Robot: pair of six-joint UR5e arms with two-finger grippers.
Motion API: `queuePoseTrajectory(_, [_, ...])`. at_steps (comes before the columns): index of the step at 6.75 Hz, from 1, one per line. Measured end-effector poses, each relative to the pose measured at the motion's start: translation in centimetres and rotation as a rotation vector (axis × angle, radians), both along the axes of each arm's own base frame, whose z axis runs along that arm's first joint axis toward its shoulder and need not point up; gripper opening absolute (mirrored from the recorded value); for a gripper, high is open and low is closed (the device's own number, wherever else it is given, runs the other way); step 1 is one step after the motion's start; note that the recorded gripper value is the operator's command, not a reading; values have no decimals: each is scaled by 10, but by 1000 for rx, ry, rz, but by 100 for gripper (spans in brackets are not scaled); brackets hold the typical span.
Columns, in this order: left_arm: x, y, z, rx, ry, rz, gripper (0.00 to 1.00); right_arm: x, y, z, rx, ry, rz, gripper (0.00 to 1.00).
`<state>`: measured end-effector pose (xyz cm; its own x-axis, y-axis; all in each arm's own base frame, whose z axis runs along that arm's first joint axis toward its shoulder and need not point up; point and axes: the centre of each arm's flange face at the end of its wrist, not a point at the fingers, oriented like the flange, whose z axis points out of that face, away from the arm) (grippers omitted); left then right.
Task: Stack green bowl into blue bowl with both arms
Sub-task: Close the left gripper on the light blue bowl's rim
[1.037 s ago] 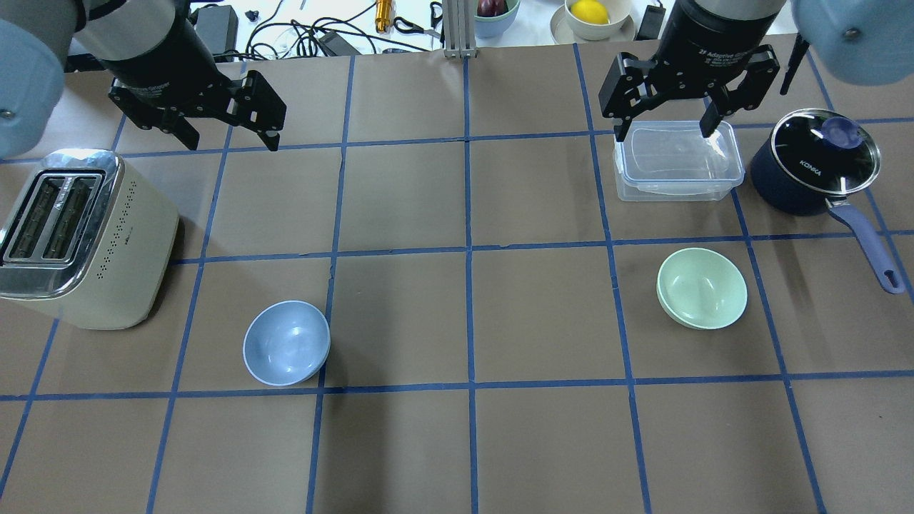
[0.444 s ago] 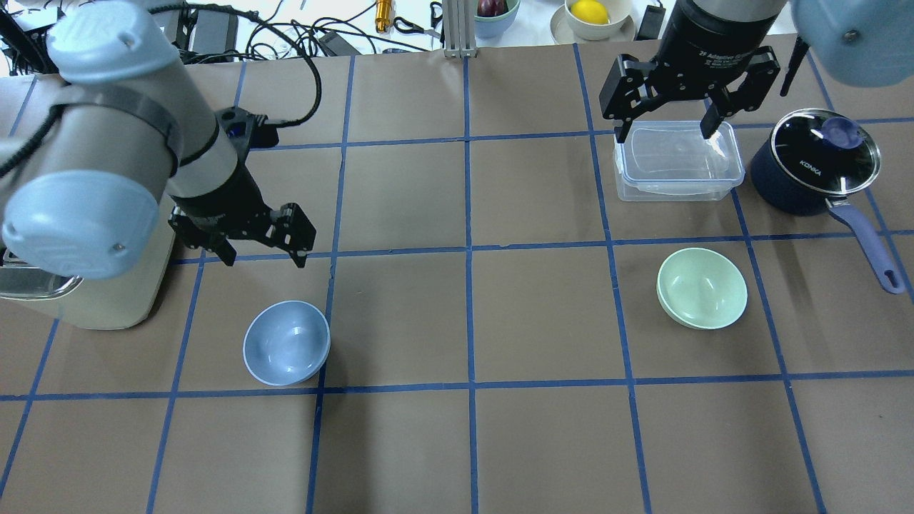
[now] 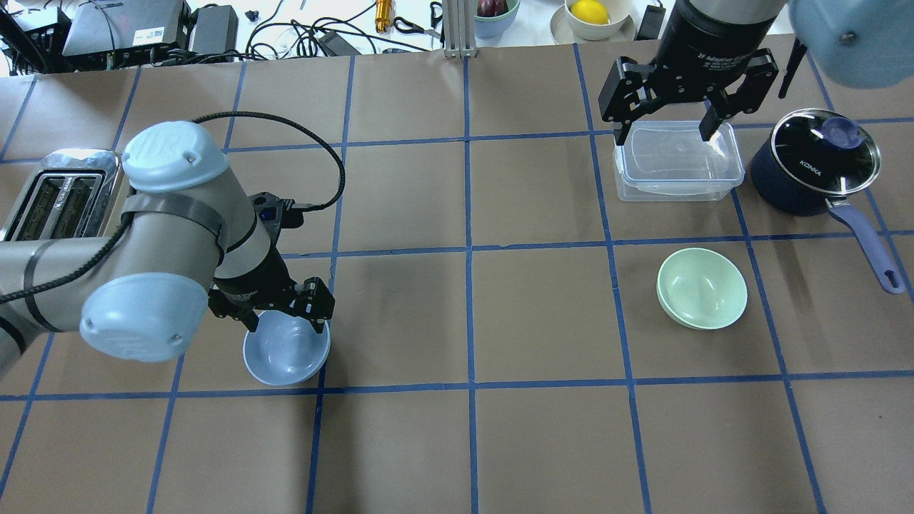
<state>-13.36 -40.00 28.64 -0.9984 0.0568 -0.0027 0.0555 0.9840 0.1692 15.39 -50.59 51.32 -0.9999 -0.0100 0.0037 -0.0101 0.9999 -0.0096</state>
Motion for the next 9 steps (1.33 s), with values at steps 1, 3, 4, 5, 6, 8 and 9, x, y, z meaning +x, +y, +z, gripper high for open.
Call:
queuePoseTrajectory(1, [-2, 13, -31, -30, 1, -3, 100, 0, 0, -1, 4, 1, 1, 100])
queuePoseTrajectory(3, [-3, 31, -70, -82, 3, -6, 23, 0, 1, -1, 6, -1, 0, 100])
queuePoseTrajectory(4, [-3, 31, -77, -105, 4, -9, 18, 0, 0, -1, 7, 2, -1, 100])
queuePoseTrajectory(5, [-3, 30, -84, -105, 5, -12, 11, -3, 0, -2, 11, 6, -4, 100])
queuePoseTrajectory(6, [-3, 29, -89, -97, 5, -15, 0, -7, -1, -6, 21, 10, -7, 100])
queuePoseTrajectory(8, [-5, 23, -89, -112, 6, -20, 0, -18, 0, -20, 47, 13, 5, 100])
queuePoseTrajectory(9, [-7, 14, -80, -147, 9, -28, 0, -21, 1, -23, 52, 13, 9, 100])
